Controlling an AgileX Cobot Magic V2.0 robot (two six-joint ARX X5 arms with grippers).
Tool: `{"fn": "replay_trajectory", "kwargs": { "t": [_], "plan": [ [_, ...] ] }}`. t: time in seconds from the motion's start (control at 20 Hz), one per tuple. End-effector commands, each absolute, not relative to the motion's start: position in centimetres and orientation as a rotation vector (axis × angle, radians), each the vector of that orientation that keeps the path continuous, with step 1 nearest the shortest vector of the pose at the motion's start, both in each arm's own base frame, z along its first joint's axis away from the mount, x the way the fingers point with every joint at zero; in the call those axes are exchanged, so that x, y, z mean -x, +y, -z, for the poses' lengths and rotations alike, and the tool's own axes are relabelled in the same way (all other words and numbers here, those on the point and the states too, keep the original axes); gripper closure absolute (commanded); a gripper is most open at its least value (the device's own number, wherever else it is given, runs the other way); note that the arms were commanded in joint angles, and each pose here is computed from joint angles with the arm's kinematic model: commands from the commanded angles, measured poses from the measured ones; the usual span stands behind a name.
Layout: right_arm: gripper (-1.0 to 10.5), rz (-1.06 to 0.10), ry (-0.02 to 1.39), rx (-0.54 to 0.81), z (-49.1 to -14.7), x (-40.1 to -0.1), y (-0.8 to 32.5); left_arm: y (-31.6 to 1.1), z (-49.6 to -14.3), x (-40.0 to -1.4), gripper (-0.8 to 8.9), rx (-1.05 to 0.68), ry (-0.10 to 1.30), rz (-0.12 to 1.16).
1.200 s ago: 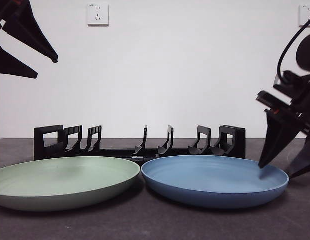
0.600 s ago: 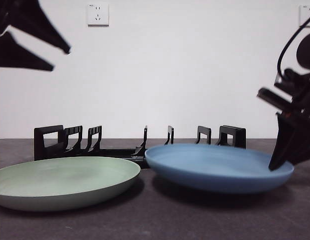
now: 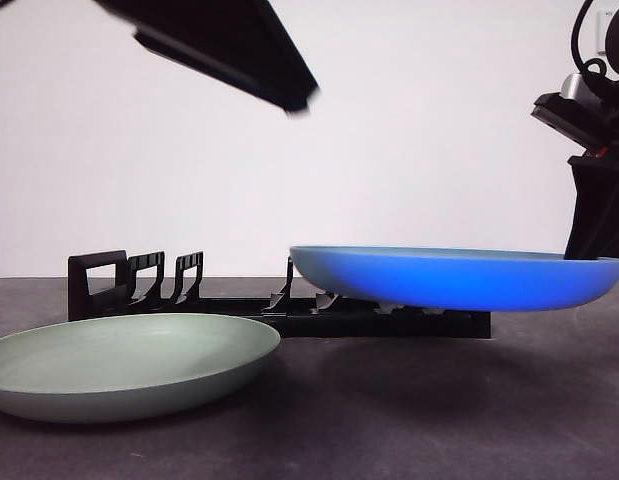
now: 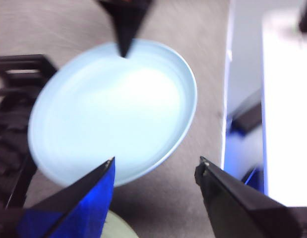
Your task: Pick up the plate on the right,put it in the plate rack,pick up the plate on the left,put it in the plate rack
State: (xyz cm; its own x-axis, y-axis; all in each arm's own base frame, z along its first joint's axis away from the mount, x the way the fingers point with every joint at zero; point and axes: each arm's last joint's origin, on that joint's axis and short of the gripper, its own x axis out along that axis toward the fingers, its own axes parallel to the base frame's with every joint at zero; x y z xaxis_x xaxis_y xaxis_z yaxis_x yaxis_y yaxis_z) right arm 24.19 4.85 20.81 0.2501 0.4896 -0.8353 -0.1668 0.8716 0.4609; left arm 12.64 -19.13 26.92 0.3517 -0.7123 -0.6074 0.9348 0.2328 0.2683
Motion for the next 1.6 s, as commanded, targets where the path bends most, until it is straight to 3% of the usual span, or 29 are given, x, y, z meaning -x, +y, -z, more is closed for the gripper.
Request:
{"fn": "replay_trajectory", "kwargs": {
  "t": [0.05, 0.5, 0.7, 0.85, 1.15, 1.3, 1.5, 1.6],
  "plan": [
    [9.6, -0.497, 1.244, -0.273, -21.1, -23.9, 5.4, -20.4, -25.8, -12.2, 5.35, -0.777, 0.393, 1.215],
    [9.6, -0.562, 1.27, -0.228, -21.2, -23.1, 7.2, -22.9, -21.5, -13.0, 5.36, -0.952, 0.496, 1.272],
    [9.6, -0.562, 1.269, -0.227, -21.2, -23.1, 7.2, -23.0, -21.4, -13.1, 7.33, -0.975, 0.487, 1.282],
    [9.6, -0.563, 1.269, -0.227, -21.2, -23.1, 7.2, -23.0, -21.4, -13.1, 8.22, -0.984, 0.479, 1.287],
    [9.1, -0.57, 1.241, -0.219, -21.8, -22.9, 7.1, -23.1, -21.4, -12.9, 8.22, -1.0, 0.462, 1.299],
    [7.2, -0.579, 1.151, -0.208, -23.1, -22.6, 6.9, -23.6, -21.4, -12.1, 8.22, -0.999, 0.444, 1.325],
    [7.3, -0.582, 0.886, -0.217, -26.7, -21.8, 6.6, -24.7, -22.0, -10.7, 8.22, -0.901, 0.414, 1.341],
    [7.3, -0.502, 0.72, -0.205, -28.8, -21.2, 6.2, -25.0, -23.0, -10.3, 8.22, -0.785, 0.418, 1.319]
  ]
}}
